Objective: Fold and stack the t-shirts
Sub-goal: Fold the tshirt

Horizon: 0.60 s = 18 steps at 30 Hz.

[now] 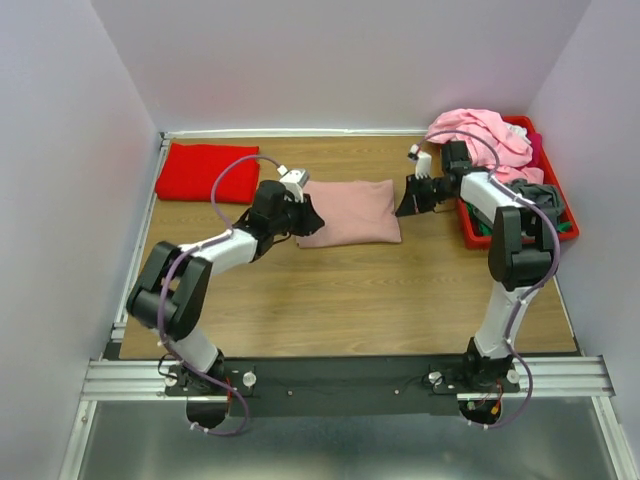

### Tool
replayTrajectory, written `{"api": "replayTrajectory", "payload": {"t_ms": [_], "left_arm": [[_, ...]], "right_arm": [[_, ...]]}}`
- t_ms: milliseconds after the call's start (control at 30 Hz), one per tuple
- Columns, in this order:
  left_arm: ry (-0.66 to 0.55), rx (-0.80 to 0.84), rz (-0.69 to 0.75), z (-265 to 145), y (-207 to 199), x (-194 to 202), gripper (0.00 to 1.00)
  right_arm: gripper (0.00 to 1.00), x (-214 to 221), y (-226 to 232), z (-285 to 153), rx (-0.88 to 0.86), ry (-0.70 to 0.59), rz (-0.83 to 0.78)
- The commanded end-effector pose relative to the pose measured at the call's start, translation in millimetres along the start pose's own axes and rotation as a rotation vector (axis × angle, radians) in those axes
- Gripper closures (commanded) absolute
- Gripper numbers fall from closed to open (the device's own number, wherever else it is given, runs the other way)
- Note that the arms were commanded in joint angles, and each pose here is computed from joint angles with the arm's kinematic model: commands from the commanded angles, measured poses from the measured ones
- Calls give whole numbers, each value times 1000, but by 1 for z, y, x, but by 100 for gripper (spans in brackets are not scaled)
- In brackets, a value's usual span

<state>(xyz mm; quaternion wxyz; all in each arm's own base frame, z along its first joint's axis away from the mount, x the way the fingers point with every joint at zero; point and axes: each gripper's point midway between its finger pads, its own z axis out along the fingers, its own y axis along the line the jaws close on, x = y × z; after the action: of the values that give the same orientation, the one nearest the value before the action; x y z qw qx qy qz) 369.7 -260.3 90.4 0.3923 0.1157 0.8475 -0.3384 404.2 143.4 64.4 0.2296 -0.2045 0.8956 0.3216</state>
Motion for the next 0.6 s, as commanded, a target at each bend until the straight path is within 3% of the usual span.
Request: {"api": "replayTrajectory", "payload": {"t_ms": [0,200,333,567], "left_arm": [[-118,19,91,-26,-20,-44,69],[-63,119,83,-13,-30,-30,69],[-47,153,69,-6,-30,-21,69],[47,70,31,17,0,9,69]], "right_arm": [[91,-41,11,-3,-84,-76,-34],[89,-61,-17,36,-119,-64,95],[88,-70,-42,51,-43,-63,169],[87,-98,-84,71,98,-119,263]]}}
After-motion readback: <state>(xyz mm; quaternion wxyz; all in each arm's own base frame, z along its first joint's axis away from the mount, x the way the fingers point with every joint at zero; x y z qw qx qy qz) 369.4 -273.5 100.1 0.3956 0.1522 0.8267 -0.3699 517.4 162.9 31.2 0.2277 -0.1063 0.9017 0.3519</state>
